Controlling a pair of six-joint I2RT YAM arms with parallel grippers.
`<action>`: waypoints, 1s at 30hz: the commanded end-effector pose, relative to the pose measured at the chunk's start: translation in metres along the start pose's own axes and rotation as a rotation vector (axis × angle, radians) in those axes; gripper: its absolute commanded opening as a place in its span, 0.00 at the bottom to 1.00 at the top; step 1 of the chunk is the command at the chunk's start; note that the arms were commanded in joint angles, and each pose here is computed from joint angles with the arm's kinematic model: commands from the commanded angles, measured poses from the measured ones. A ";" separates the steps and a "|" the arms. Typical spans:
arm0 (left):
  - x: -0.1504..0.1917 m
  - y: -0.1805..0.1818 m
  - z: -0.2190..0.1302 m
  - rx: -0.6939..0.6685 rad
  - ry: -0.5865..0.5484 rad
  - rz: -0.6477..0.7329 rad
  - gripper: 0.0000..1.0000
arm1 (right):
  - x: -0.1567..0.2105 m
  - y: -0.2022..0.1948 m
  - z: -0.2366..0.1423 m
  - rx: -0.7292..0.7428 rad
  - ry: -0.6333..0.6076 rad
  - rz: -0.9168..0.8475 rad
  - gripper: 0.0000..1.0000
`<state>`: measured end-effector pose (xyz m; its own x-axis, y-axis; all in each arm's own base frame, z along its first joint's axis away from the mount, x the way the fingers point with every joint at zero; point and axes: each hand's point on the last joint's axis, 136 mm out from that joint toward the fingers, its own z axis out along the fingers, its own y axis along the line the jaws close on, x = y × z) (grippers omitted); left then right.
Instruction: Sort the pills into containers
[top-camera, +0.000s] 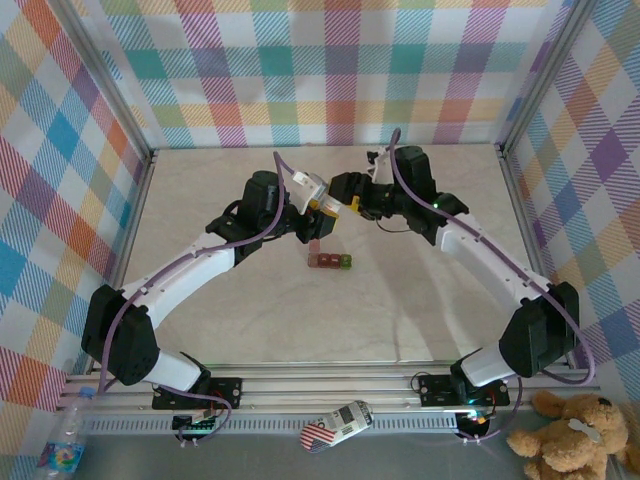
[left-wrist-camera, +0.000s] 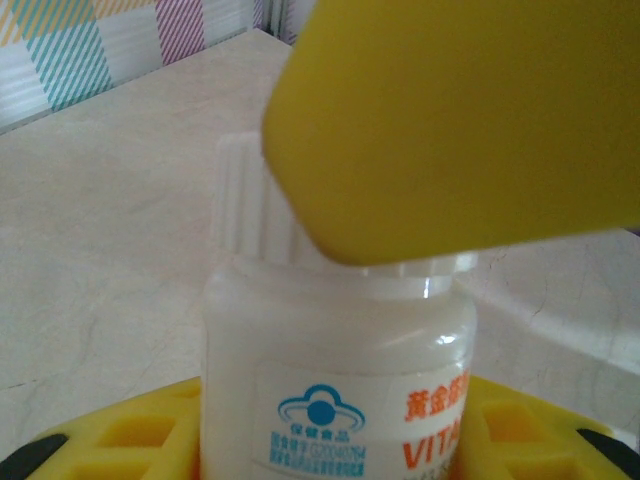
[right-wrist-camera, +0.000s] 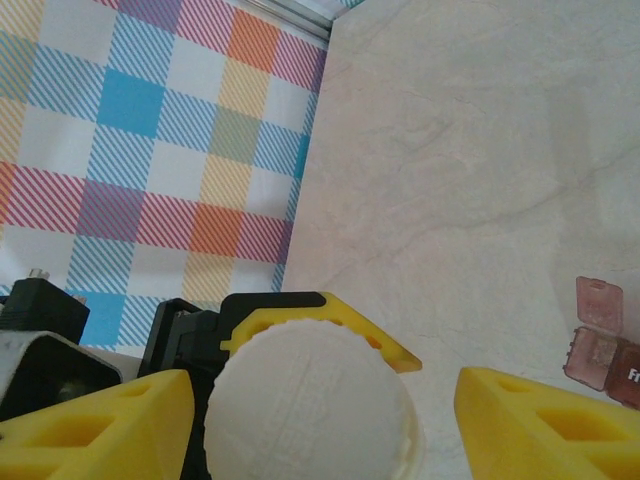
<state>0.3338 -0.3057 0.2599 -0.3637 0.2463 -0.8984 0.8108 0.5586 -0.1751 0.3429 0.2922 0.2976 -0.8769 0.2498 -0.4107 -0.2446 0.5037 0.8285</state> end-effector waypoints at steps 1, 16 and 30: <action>-0.010 -0.008 -0.006 0.021 -0.041 0.033 0.00 | -0.011 0.012 0.000 -0.020 -0.031 -0.048 0.66; -0.016 -0.016 -0.010 0.060 -0.067 0.021 0.00 | 0.017 0.021 -0.010 -0.236 0.107 -0.418 0.40; -0.016 -0.017 -0.010 0.069 -0.063 0.009 0.00 | 0.007 0.032 -0.034 -0.285 0.031 -0.379 0.78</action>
<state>0.3220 -0.3119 0.2657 -0.3623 0.2282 -0.9037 0.8400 0.5001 -0.2105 0.3207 0.2889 0.3045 -0.7639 0.0133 -0.6452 -0.6075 0.3224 0.7259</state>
